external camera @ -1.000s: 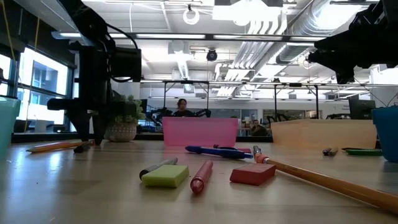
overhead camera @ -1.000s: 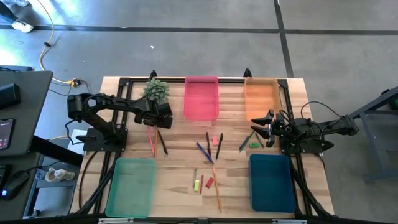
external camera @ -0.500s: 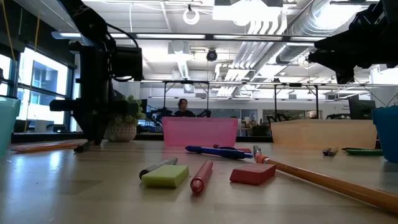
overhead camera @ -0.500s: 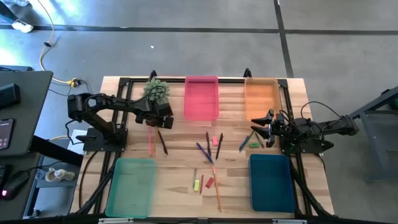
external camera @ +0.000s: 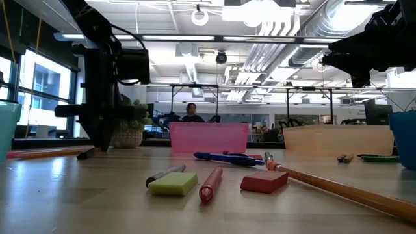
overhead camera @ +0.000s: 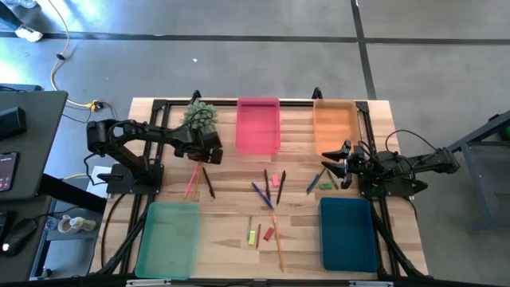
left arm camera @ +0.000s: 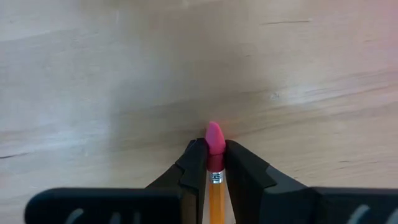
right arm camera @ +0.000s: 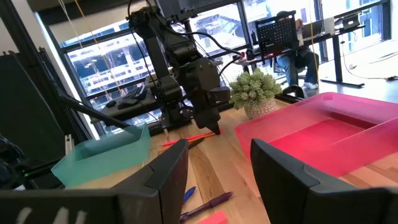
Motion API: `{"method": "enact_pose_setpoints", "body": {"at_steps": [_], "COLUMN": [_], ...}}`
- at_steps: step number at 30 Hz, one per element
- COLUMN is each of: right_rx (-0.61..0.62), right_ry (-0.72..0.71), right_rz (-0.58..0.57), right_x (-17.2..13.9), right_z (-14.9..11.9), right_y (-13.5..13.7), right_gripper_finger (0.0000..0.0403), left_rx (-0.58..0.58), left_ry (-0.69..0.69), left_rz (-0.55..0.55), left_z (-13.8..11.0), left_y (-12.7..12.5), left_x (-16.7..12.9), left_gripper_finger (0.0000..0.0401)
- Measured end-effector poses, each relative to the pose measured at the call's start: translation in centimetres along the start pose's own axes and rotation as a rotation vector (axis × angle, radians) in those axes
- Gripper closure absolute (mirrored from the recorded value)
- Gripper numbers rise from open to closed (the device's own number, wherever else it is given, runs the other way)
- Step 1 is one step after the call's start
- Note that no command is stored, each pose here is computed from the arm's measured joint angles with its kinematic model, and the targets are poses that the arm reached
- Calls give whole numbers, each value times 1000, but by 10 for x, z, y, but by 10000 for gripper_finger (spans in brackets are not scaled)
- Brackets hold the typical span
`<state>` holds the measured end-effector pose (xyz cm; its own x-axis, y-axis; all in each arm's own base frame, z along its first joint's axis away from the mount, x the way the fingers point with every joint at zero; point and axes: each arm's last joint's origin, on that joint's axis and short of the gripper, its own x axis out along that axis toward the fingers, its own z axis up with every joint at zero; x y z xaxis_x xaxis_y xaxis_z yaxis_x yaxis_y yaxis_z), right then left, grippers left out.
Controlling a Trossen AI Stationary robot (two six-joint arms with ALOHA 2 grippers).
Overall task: Sort crayons/erasers/pens/pencils in bins
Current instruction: Put the top orange pencil into the green bin
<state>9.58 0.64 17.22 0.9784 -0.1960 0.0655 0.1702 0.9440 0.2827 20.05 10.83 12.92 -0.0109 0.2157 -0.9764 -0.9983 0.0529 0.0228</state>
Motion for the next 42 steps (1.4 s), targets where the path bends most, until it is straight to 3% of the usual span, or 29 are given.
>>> {"method": "enact_pose_setpoints", "body": {"at_steps": [22, 42], "right_rx": [0, 0], "right_ry": [0, 0], "right_rz": [-1, 0], "right_x": [0, 0], "right_z": [0, 0], "right_y": [0, 0], "right_gripper_finger": [236, 236], "left_rx": [29, 107], "left_ry": [-88, -89], "left_rz": [-127, -504], "left_z": [4, -2], "left_y": [6, 30], "left_x": [-31, -93], "left_gripper_finger": [359, 360]}}
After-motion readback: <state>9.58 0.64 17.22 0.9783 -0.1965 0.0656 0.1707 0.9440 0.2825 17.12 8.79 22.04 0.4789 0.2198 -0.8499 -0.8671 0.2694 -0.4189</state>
